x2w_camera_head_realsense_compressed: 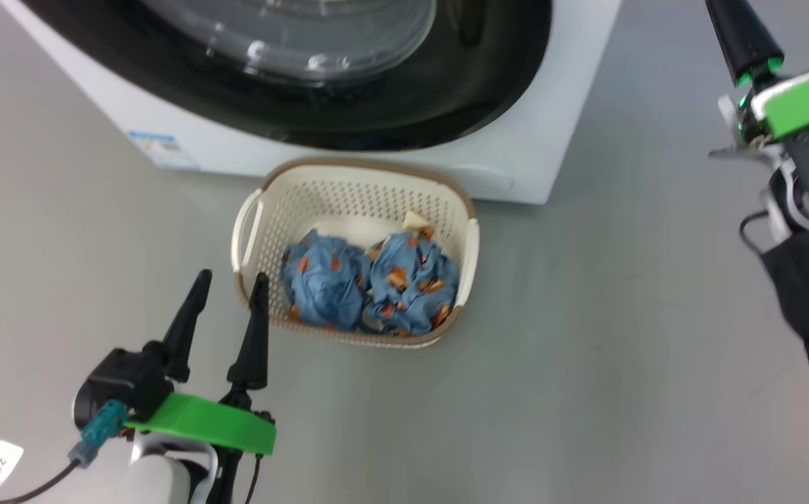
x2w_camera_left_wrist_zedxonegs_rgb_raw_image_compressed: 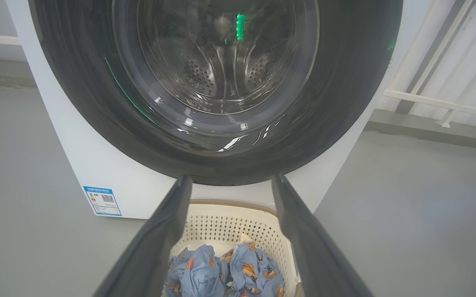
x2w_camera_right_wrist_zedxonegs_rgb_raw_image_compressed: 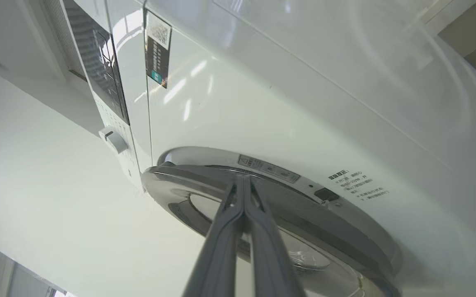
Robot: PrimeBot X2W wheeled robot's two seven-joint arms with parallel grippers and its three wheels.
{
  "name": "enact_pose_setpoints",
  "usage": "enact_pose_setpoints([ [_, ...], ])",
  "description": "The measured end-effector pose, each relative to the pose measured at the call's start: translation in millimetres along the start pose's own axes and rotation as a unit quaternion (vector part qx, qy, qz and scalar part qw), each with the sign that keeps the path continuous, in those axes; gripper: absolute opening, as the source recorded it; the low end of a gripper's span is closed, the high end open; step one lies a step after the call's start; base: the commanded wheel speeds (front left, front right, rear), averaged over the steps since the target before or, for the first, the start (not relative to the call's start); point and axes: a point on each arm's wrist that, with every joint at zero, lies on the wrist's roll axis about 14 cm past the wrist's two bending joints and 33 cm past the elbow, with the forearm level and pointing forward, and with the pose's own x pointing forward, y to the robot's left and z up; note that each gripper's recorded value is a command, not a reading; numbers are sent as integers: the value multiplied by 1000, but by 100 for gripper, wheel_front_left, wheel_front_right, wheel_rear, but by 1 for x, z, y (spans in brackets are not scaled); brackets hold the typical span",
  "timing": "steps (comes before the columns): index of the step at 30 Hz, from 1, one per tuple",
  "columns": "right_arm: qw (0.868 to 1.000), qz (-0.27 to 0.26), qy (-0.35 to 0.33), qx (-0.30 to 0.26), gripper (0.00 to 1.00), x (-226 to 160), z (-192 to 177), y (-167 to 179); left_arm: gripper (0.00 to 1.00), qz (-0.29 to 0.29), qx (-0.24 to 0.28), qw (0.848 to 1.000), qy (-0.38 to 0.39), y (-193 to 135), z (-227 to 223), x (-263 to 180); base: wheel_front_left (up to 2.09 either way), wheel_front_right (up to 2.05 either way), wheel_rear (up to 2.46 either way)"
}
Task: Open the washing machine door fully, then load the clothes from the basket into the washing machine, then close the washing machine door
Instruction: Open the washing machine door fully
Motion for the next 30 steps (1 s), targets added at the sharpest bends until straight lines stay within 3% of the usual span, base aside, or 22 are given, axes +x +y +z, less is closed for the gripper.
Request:
enact_pose_setpoints([
  [6, 995, 16, 88, 50, 0, 27, -29, -6, 100, 9, 0, 1000, 9, 8, -8, 8, 0, 0, 0],
  [11, 989, 20, 117, 83, 0, 42, -36, -16, 100, 16, -3, 1000, 16, 13, -14, 12, 0, 0, 0],
  [30, 979, 7, 189, 75, 0, 85, -68, -49, 100, 31, -12, 999, 29, 26, -26, 20, 0, 0, 0],
])
